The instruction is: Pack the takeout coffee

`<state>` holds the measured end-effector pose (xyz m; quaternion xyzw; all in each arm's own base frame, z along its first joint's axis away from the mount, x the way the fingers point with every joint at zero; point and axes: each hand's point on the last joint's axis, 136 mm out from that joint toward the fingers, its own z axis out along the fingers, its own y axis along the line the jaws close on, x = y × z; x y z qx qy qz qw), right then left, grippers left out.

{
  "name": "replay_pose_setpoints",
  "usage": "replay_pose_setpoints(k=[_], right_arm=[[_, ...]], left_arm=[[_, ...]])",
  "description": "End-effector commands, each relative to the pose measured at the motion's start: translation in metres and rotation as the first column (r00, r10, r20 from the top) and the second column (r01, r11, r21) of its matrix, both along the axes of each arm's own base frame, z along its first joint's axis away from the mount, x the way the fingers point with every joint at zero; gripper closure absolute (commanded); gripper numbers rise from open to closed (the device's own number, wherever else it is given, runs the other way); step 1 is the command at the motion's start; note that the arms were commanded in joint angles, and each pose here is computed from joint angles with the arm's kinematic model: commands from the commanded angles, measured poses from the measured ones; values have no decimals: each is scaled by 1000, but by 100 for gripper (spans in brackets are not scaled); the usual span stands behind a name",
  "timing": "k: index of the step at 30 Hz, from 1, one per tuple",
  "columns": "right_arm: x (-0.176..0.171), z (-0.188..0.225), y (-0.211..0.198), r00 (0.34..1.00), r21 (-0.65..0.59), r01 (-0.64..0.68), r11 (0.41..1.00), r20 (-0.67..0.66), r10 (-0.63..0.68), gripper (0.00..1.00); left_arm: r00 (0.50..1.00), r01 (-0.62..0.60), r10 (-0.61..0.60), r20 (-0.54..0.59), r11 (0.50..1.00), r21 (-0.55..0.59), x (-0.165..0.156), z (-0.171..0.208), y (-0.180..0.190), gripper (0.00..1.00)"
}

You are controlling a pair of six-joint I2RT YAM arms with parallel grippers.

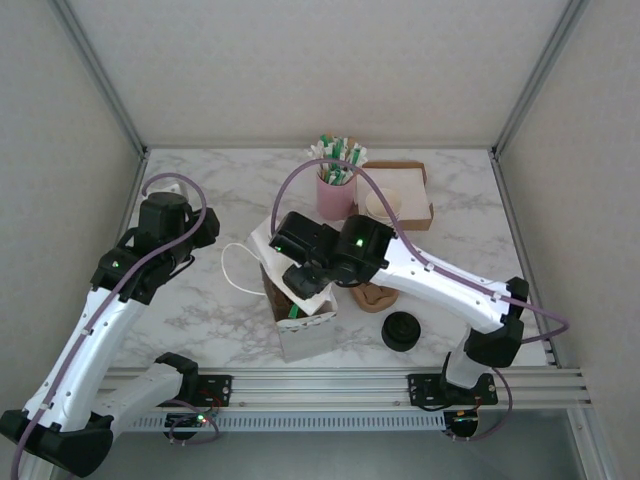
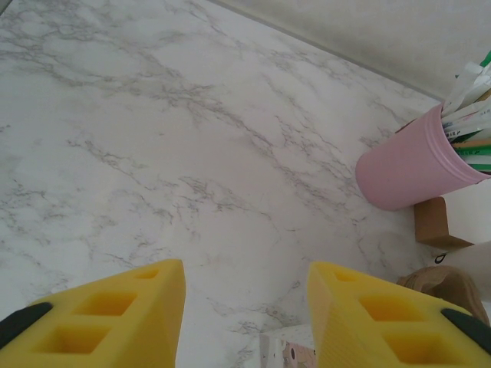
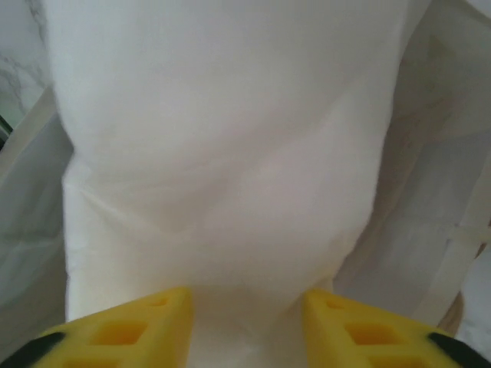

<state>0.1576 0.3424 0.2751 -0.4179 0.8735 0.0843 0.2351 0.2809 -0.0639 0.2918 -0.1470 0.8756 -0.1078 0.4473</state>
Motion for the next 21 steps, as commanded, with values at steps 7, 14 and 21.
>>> replay_pose_setpoints(k=[7,14,21], right_arm=[[1,63,-5,988,239,-48,970,151,12,40],[18,66,3,984,318,32,948,156,-86,53],[27,32,39,994,296,91,951,29,-104,63]], left_arm=[[1000,-20,20,-2,1000,18,0,-3,6,54],[1000,-21,21,-6,1000,10,1,-4,5,54],[1000,-17,18,-9,1000,2,1,-6,3,54]])
